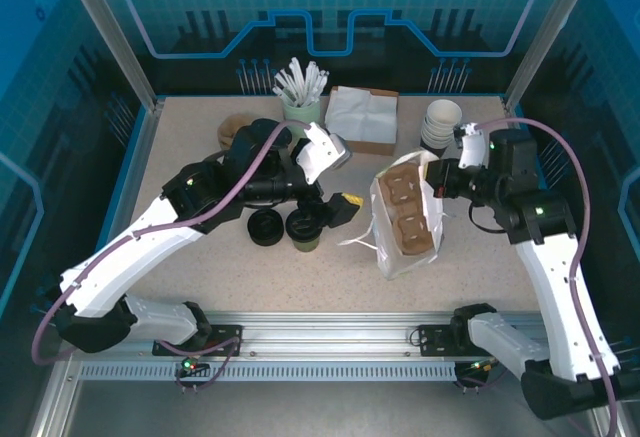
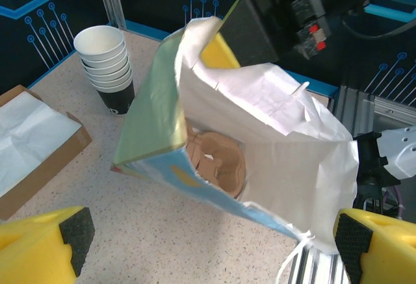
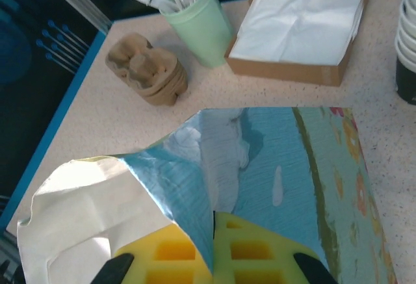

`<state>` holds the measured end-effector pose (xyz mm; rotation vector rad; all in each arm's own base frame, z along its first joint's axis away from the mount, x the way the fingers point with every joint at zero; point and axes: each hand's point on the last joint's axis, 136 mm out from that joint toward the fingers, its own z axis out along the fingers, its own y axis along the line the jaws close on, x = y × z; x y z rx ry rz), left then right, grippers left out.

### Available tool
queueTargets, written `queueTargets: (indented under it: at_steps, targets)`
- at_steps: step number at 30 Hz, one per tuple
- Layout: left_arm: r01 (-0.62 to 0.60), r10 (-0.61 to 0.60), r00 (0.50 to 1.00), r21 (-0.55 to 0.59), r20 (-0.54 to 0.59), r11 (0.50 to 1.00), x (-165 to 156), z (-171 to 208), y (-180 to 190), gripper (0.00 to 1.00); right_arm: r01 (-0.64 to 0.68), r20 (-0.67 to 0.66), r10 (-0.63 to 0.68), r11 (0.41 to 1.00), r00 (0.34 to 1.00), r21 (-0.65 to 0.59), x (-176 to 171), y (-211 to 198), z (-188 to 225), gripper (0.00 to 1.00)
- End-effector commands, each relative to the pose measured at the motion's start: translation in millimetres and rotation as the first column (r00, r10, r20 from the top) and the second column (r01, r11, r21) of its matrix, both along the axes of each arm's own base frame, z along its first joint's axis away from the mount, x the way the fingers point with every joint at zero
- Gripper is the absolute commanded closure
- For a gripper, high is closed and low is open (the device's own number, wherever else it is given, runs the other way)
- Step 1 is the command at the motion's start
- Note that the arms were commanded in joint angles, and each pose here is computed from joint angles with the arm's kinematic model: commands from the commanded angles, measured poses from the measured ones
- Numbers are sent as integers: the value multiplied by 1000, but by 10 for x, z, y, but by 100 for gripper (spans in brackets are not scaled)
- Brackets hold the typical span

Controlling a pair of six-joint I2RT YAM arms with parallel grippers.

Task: Pack the takeout coffee

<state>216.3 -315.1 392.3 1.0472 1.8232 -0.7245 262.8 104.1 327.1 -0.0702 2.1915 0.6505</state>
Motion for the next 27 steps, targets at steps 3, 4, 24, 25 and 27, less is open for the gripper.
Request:
queueTargets:
  at_steps: [3,4,24,25,27]
  targets:
    - [-28,28,1000,-46,3,999,35,75,21,2,46,69,-49,998,996,40,79,-11,102,100]
    - [-28,28,1000,-46,-6,999,35,65,15,2,50,57,-53,998,997,42,75,-14,87,100]
    - [-254,239,902,4,-359,967,275,-69,-418,22,447,-271,-399,883,876,142,-93,-243,-199,100]
    - [-274,257,881,15,-397,962,289,-106,-456,24,463,-281,-412,875,867,144,-95,-256,-219,100]
    - [-291,269,854,21,-446,957,283,-180,-568,26,485,-298,-429,862,853,148,-99,-273,-246,100]
